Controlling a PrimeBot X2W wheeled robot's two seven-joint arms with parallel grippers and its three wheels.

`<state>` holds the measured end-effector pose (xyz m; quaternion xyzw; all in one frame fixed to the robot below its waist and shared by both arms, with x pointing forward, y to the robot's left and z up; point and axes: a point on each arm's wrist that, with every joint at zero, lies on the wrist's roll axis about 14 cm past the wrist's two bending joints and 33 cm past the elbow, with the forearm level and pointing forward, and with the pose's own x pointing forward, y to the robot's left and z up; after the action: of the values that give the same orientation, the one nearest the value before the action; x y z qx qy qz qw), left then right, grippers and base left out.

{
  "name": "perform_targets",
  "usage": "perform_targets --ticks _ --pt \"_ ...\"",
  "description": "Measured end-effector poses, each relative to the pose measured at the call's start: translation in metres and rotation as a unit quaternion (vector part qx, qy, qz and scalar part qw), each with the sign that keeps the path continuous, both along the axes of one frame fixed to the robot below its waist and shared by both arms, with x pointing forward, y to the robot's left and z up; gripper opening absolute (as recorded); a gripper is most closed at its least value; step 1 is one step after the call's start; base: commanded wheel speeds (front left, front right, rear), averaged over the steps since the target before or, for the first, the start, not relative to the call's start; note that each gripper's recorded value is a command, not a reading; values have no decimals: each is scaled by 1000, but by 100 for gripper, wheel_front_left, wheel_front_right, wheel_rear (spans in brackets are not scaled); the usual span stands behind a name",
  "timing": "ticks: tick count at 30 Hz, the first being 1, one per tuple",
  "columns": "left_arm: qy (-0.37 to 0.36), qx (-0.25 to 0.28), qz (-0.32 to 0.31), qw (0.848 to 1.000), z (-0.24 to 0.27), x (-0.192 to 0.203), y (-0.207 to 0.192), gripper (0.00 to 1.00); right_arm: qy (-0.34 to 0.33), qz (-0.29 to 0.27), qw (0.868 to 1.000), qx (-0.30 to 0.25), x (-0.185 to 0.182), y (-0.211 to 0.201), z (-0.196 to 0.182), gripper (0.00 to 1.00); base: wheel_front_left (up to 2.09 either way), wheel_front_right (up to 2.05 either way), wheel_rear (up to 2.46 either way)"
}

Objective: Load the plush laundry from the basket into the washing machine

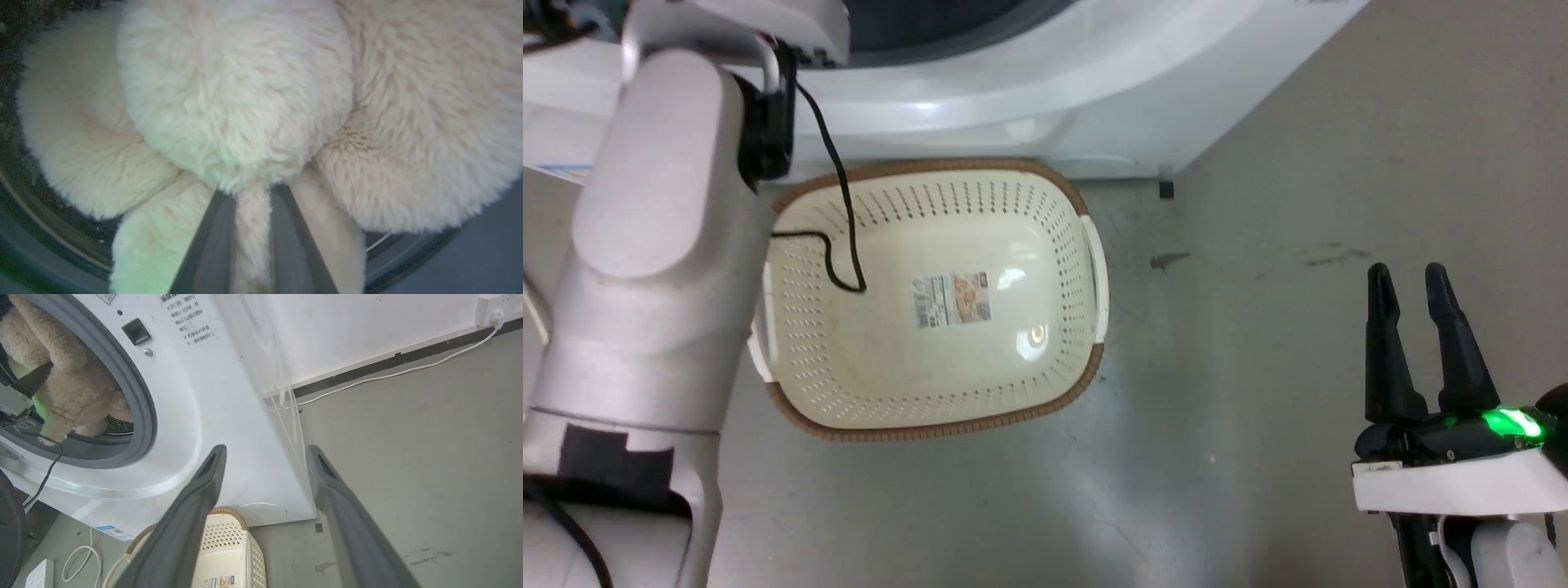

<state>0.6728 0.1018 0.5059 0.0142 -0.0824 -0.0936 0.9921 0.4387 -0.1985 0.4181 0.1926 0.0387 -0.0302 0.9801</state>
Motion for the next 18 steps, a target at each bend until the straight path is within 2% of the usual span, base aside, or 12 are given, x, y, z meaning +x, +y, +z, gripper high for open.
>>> perform_targets --ticks 11,18 --pt "-19 -1 -2 1000 -17 47 -9 0 34 -3 999 -3 5 -3 -32 100 0 0 0" --pt "-28 17 1 999 -29 78 -8 0 63 -10 998 -6 3 -8 -56 100 0 0 0"
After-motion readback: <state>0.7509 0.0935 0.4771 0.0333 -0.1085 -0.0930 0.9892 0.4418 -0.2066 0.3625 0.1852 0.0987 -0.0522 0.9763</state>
